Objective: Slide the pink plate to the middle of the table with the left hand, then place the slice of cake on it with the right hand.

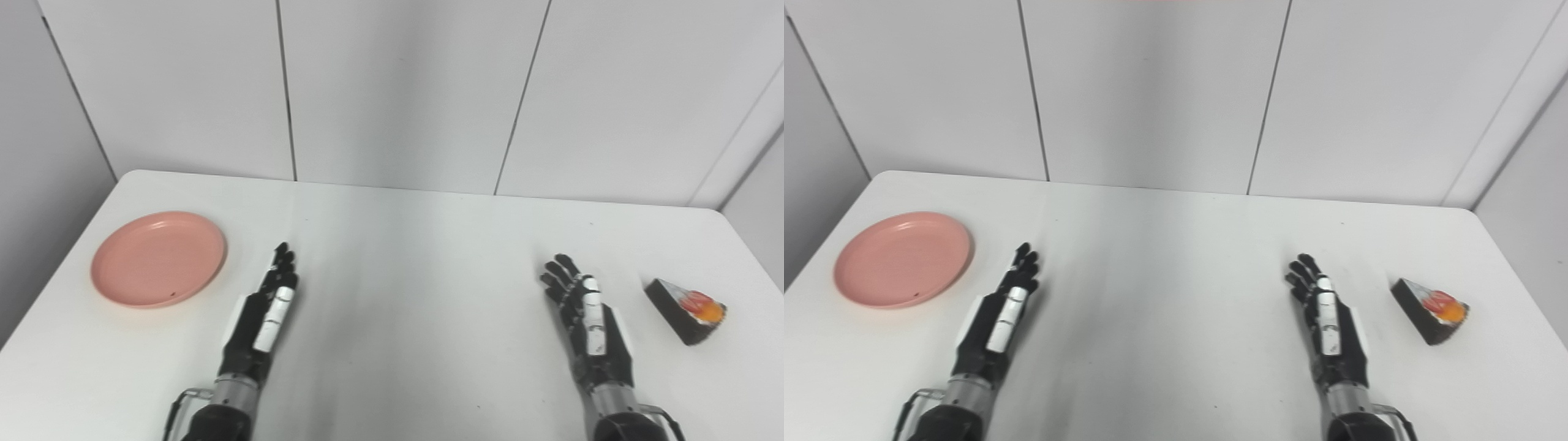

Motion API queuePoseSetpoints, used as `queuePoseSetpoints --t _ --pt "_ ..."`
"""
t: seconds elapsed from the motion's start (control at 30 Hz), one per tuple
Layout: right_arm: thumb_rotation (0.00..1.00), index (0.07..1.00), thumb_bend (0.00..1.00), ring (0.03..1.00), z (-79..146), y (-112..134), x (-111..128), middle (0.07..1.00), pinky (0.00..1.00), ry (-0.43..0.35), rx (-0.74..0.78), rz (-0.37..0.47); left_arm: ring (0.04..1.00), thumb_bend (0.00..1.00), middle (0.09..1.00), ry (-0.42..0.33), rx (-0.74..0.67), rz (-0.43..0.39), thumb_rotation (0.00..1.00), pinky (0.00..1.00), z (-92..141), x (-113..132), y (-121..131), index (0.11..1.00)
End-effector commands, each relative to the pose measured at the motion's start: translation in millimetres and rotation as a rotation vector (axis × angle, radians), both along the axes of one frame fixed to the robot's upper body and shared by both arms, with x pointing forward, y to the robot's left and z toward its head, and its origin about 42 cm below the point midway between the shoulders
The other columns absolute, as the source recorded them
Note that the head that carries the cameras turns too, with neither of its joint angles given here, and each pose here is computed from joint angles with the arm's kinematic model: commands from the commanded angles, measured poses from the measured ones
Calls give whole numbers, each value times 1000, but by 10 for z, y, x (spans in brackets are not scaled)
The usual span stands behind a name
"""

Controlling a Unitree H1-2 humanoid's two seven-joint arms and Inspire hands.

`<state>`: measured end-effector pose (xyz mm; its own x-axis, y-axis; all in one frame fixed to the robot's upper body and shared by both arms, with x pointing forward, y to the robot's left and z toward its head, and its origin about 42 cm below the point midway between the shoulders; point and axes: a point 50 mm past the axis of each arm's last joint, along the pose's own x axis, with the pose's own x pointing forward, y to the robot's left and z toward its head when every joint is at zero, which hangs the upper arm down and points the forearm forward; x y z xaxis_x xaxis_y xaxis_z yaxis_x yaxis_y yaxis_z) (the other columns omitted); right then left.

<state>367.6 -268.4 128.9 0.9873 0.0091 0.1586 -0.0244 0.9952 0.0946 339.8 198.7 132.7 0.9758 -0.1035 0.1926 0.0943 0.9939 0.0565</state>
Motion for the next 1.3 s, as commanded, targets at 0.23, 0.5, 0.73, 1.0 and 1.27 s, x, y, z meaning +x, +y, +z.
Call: queuePoseSetpoints --t 0.23,0.5,0.73,1.0,1.27 --pt "1000 885 717 883 -260 -115 -104 888 960 42 18 -12 984 650 996 -37 19 12 949 943 -153 24 -123 1000" --pt "1000 884 730 880 -300 -122 -67 881 954 51 27 -11 974 626 992 -46 18 13 954 940 -227 66 -148 1000" --pt "1000 899 756 870 -346 -67 -63 874 945 65 23 -7 986 707 976 -94 -99 -21 913 991 -49 -8 -175 1000" --pt "1000 898 772 864 -359 -30 -86 866 924 71 29 -2 944 843 930 -234 -202 38 853 916 436 0 -11 986" --pt "1000 893 779 865 -340 -19 -121 868 919 77 54 2 908 865 908 -412 -187 181 876 867 1016 198 451 958"
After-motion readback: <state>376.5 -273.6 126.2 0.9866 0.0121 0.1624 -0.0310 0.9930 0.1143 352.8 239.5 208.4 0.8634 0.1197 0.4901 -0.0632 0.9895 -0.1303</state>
